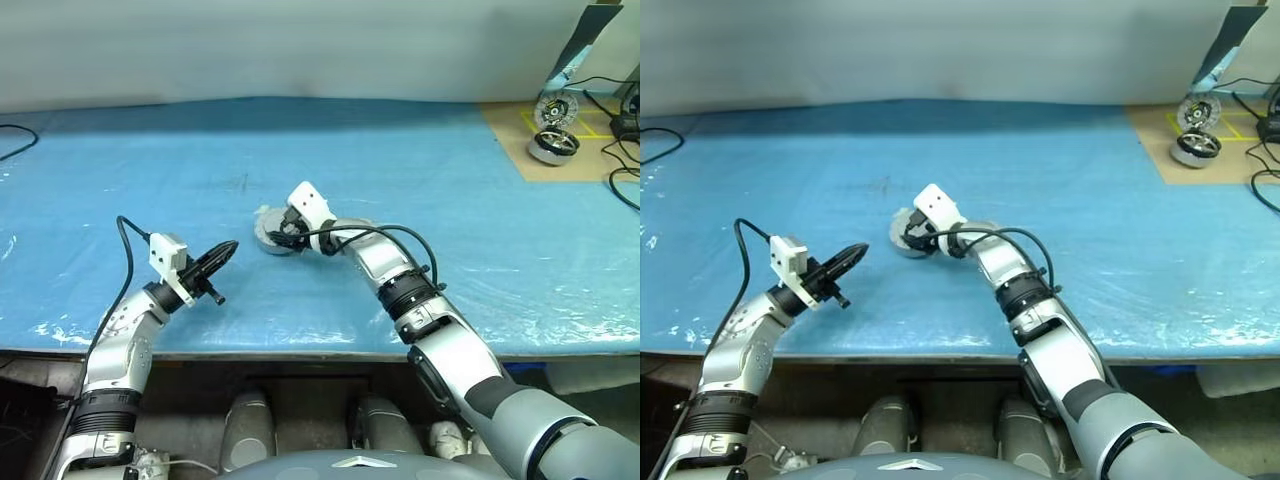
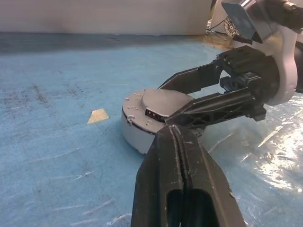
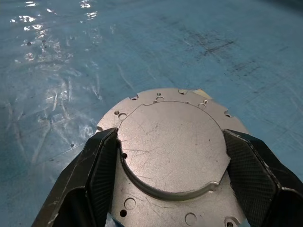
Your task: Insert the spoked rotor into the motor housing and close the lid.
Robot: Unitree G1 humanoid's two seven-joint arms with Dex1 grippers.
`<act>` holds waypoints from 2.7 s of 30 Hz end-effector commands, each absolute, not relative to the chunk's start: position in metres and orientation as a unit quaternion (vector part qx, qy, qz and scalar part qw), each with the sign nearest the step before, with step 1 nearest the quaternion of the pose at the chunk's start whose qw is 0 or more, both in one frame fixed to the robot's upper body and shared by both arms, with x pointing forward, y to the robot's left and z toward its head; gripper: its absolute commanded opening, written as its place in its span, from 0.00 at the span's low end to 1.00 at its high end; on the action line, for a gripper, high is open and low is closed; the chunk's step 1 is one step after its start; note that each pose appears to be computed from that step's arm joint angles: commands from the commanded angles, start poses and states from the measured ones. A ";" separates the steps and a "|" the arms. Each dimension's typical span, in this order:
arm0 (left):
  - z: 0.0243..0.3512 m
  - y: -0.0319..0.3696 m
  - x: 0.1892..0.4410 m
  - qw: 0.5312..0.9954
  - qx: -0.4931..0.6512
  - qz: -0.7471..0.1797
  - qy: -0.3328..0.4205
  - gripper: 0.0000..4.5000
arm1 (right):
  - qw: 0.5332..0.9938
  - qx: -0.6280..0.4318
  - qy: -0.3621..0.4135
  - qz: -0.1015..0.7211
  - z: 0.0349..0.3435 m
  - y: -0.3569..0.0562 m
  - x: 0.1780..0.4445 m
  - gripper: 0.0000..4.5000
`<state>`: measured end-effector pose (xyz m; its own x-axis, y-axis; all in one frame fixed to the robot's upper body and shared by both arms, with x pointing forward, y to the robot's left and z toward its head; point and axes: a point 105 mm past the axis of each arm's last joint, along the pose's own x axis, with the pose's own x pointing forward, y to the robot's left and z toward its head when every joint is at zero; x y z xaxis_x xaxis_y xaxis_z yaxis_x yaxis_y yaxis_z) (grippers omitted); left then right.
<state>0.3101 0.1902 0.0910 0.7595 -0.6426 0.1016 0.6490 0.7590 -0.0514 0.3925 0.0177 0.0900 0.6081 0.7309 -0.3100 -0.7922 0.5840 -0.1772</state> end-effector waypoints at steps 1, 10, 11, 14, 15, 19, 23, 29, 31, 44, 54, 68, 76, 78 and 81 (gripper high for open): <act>0.098 0.193 0.311 0.936 -0.030 -0.346 -0.054 0.00 | 0.888 -0.141 0.153 0.410 0.056 -0.004 0.386 0.69; 0.091 0.197 0.313 0.935 -0.030 -0.348 -0.052 0.00 | 0.886 -0.209 0.197 0.365 0.032 -0.017 0.390 0.69; 0.090 0.196 0.313 0.935 -0.030 -0.348 -0.052 0.00 | 0.885 -0.204 0.206 0.365 0.028 -0.018 0.389 0.69; 0.089 0.197 0.312 0.935 -0.030 -0.348 -0.051 0.00 | 0.884 -0.187 0.229 0.362 0.023 -0.018 0.387 0.69; 0.088 0.196 0.312 0.935 -0.030 -0.349 -0.050 0.00 | 0.881 -0.192 0.236 0.362 0.020 -0.019 0.385 0.69; 0.087 0.195 0.311 0.935 -0.028 -0.351 -0.048 0.00 | 0.863 -0.220 0.281 0.359 0.001 -0.025 0.378 0.69; 0.091 0.193 0.312 0.934 -0.026 -0.353 -0.051 0.00 | 0.867 -0.179 0.279 0.372 0.007 -0.018 0.377 0.69; 0.097 0.192 0.317 0.932 -0.032 -0.356 -0.057 0.00 | 0.830 -0.178 0.262 0.460 0.013 -0.018 0.355 0.69; 0.097 0.190 0.317 0.930 -0.033 -0.361 -0.056 0.00 | 0.808 -0.194 0.273 0.485 0.005 -0.029 0.341 0.69; 0.094 0.136 0.311 0.881 -0.044 -0.469 -0.033 0.00 | 0.769 -0.207 0.238 0.557 0.019 -0.034 0.314 0.69; 0.081 0.106 0.341 0.881 0.003 -0.472 -0.016 0.00 | 0.799 -0.188 0.196 0.536 0.042 -0.038 0.328 0.69; 0.050 0.093 0.323 0.840 0.070 -0.537 0.034 0.00 | 0.814 -0.191 0.189 0.514 0.047 -0.044 0.333 0.69; 0.053 0.090 0.322 0.840 0.069 -0.537 0.024 0.00 | 0.837 -0.194 0.129 0.496 0.069 -0.041 0.346 0.99; 0.053 0.091 0.319 0.838 0.066 -0.541 0.023 0.00 | 0.836 -0.180 0.105 0.508 0.083 -0.038 0.345 0.99; 0.052 0.096 0.318 0.840 0.069 -0.537 0.028 0.00 | 0.837 -0.167 0.067 0.517 0.106 -0.036 0.348 0.99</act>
